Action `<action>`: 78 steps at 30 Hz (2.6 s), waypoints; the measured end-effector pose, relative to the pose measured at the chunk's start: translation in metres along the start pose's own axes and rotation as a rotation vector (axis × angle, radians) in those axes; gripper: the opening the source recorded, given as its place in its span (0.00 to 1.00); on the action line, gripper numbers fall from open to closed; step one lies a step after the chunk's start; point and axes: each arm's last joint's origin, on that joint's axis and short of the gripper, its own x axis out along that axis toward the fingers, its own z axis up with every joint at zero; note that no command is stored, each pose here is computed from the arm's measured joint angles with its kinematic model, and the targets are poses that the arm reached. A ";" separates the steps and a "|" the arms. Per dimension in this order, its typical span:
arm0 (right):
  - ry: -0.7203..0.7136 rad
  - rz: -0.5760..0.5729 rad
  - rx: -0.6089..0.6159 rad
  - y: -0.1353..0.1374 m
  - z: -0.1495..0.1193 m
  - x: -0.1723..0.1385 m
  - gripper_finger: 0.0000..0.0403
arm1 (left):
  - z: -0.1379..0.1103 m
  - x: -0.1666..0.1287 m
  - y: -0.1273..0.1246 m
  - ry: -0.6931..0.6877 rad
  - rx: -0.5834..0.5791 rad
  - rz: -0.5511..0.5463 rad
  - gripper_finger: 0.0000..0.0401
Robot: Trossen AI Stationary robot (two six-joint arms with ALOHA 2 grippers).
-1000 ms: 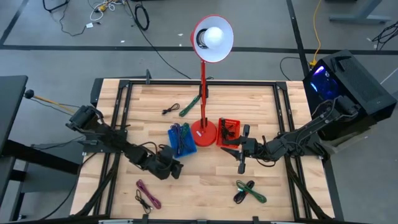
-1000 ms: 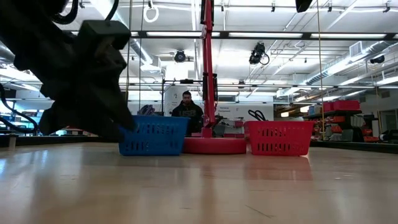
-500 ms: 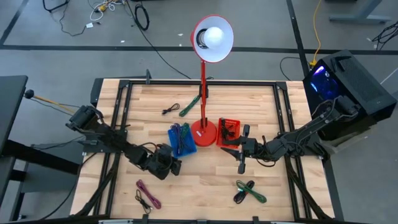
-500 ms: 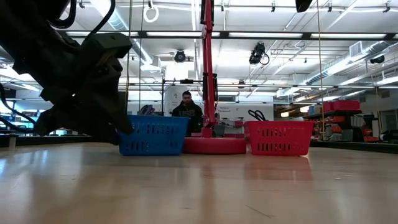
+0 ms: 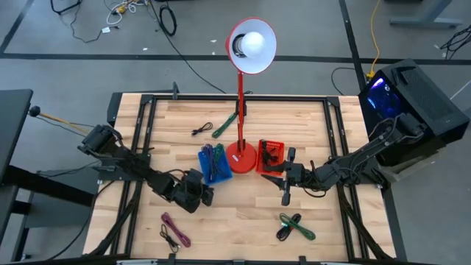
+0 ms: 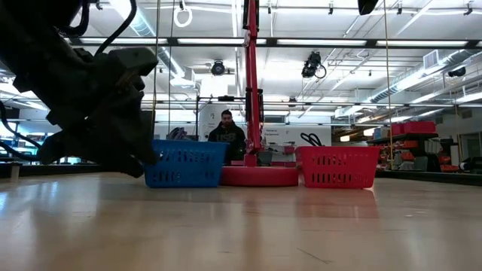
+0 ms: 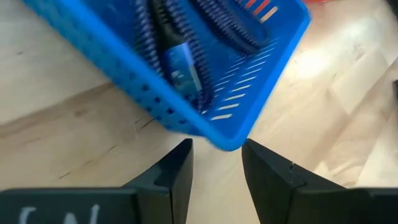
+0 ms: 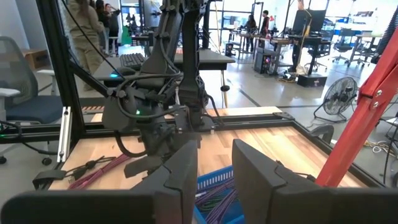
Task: Pick & Place USB Port
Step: Adjust the blue bin, then put the green charger cable into the blue bin
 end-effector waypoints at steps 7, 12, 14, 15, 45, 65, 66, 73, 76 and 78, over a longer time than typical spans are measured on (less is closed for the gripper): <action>0.000 0.000 0.000 0.000 0.000 0.000 0.25 | -0.003 -0.002 0.011 0.011 -0.024 0.094 0.35; 0.000 0.001 0.000 0.000 0.000 0.000 0.25 | -0.006 -0.006 0.015 0.012 -0.023 0.126 0.35; 0.000 0.001 0.001 0.000 0.000 0.000 0.25 | -0.007 -0.007 0.017 0.044 -0.011 0.147 0.35; 0.000 0.002 0.002 0.000 0.000 0.000 0.25 | -0.007 -0.008 0.017 0.067 -0.003 0.155 0.35; 0.776 0.266 0.377 0.071 -0.109 -0.034 0.25 | -0.009 -0.109 -0.005 0.021 0.427 -0.247 0.35; 0.926 0.188 0.389 0.060 -0.114 -0.042 0.25 | -0.008 -0.109 -0.008 -0.005 0.406 -0.260 0.35; 0.921 0.182 0.388 0.059 -0.114 -0.041 0.25 | -0.008 -0.109 -0.007 -0.005 0.407 -0.259 0.35; 0.948 0.187 0.415 0.057 -0.114 -0.039 0.25 | -0.008 -0.109 -0.008 -0.005 0.406 -0.261 0.35; 0.968 0.175 0.427 0.058 -0.115 -0.041 0.25 | -0.009 -0.110 -0.008 -0.004 0.408 -0.262 0.35; 0.970 0.176 0.427 0.058 -0.115 -0.042 0.25 | -0.009 -0.110 -0.008 -0.004 0.407 -0.263 0.35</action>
